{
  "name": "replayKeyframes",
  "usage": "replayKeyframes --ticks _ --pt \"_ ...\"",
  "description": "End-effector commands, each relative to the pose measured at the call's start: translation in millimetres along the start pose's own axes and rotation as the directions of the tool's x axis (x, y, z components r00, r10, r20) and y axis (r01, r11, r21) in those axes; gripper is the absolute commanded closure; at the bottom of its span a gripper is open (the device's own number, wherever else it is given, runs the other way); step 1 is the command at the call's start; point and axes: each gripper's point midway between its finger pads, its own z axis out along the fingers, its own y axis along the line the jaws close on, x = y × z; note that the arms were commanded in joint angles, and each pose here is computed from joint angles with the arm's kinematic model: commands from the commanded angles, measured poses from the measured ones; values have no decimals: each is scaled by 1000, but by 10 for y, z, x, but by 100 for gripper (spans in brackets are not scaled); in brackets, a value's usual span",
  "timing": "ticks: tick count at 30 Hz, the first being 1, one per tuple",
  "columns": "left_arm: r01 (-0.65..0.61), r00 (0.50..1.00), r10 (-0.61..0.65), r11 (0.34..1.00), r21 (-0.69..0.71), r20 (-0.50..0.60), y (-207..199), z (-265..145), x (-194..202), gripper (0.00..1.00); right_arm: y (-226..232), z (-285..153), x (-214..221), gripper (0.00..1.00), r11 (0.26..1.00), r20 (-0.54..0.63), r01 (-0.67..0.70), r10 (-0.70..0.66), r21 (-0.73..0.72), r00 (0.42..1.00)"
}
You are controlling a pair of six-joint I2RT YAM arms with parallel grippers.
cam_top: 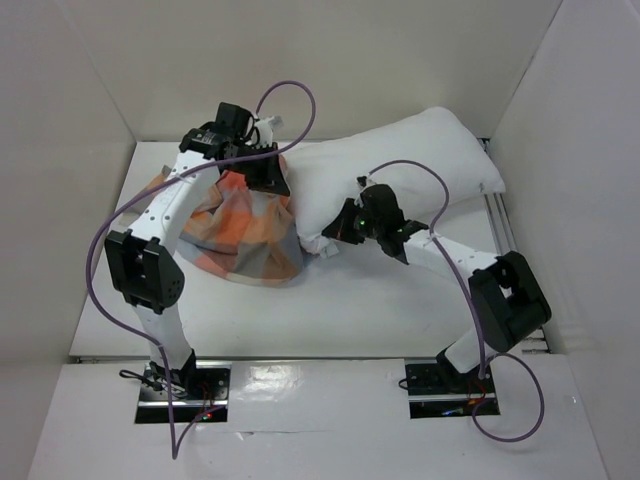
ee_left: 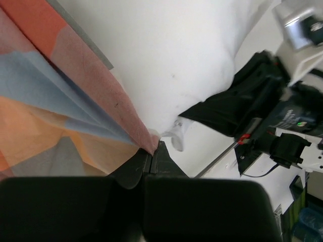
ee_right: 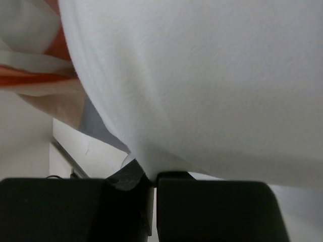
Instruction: Put the pillow into the pillowcase
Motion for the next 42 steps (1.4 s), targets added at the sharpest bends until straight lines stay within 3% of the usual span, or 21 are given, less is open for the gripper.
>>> replayKeyframes --ticks 1,7,11,21,26,28,32,36,38,39,42 --pt "-71 997 71 997 34 26 -185 -258 34 100 573 -342 -1032 100 993 320 83 -53 -80 946" --pt "-101 995 100 993 55 14 -219 -303 111 100 1028 -202 -1522 100 969 355 163 -88 -187 931" --pt "-111 994 110 993 43 18 -204 -324 126 100 1130 111 -1539 100 951 288 172 -94 -257 953" --pt "-121 985 106 987 109 137 -403 -520 -373 100 841 780 -732 100 947 74 245 -235 -206 969" --pt "9 987 -21 997 79 160 -75 -551 -544 100 875 414 -486 100 947 78 288 -280 -144 957" --pt "30 985 -42 997 74 167 -9 -554 -563 100 695 292 -313 100 959 57 269 -264 -88 963" --pt "48 987 -60 995 84 150 42 -459 -532 100 782 -92 -237 100 963 101 255 -246 -89 964" --pt "74 990 -84 993 92 111 94 -374 -398 100 731 -251 131 100 958 51 282 -280 -54 959" --pt "68 993 -77 992 110 84 118 -308 -315 79 602 -223 406 100 956 -11 291 -291 -37 957" --pt "66 994 -76 991 121 82 88 -331 -295 58 556 -217 494 100 956 -31 293 -294 -33 955" --pt "55 991 -62 997 59 122 169 -426 -328 32 457 -127 814 100 955 -113 294 -296 -40 948"
